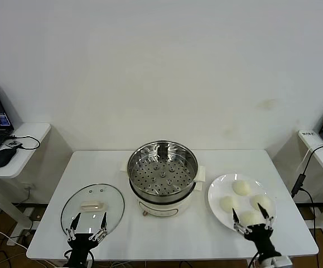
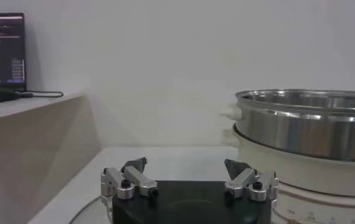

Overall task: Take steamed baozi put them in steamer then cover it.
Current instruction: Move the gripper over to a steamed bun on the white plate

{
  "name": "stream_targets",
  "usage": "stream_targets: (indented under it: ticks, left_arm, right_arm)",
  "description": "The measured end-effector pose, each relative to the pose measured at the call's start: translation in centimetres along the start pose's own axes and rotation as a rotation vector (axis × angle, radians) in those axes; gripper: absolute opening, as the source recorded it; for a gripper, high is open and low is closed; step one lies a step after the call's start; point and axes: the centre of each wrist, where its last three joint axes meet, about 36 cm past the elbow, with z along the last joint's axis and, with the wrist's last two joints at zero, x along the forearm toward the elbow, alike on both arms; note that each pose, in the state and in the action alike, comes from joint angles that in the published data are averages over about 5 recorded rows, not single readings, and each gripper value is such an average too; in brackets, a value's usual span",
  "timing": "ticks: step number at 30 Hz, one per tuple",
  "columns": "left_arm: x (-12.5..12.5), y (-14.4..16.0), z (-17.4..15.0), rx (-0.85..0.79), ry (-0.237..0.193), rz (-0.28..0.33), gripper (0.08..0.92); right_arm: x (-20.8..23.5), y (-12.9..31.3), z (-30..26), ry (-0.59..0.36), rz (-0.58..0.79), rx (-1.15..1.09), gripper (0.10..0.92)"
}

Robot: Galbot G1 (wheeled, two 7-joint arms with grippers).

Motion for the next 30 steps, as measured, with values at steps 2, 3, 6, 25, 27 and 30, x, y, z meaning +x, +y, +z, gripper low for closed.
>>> stream_targets:
  ticks: [2, 3, 6, 25, 27, 30]
  left_arm:
    - [-0.1, 0.1, 0.0, -0.005, -0.002, 0.000, 0.823]
    - [-0.1, 0.2, -0.1, -0.009, -0.003, 0.000, 0.823]
    - [-0.2, 0.4, -0.2, -0.018, -0.007, -0.001, 0.823]
    - [-0.9, 0.7, -0.5, -0.027, -0.041, -0.029, 0.823]
    - [-1.0, 0.6, -0.4, -0.025, -0.043, -0.033, 0.823]
    - [-1.1, 0.5, -0.4, -0.025, -0.046, -0.038, 0.823]
  right_arm:
    - [-0.5, -1.0, -0.1, 0.005, -0.003, 0.047, 0.823]
    - [-0.9, -2.1, -0.2, 0.011, -0.007, 0.096, 0.823]
    - [-2.4, -5.4, -0.6, 0.032, -0.025, 0.246, 0.823]
    - [-13.8, -19.0, -6.0, 0.297, -0.487, 0.777, 0.823]
    - [-15.3, -19.1, -6.4, 0.319, -0.546, 0.784, 0.823]
    - [-17.6, -19.0, -6.8, 0.353, -0.635, 0.792, 0.823]
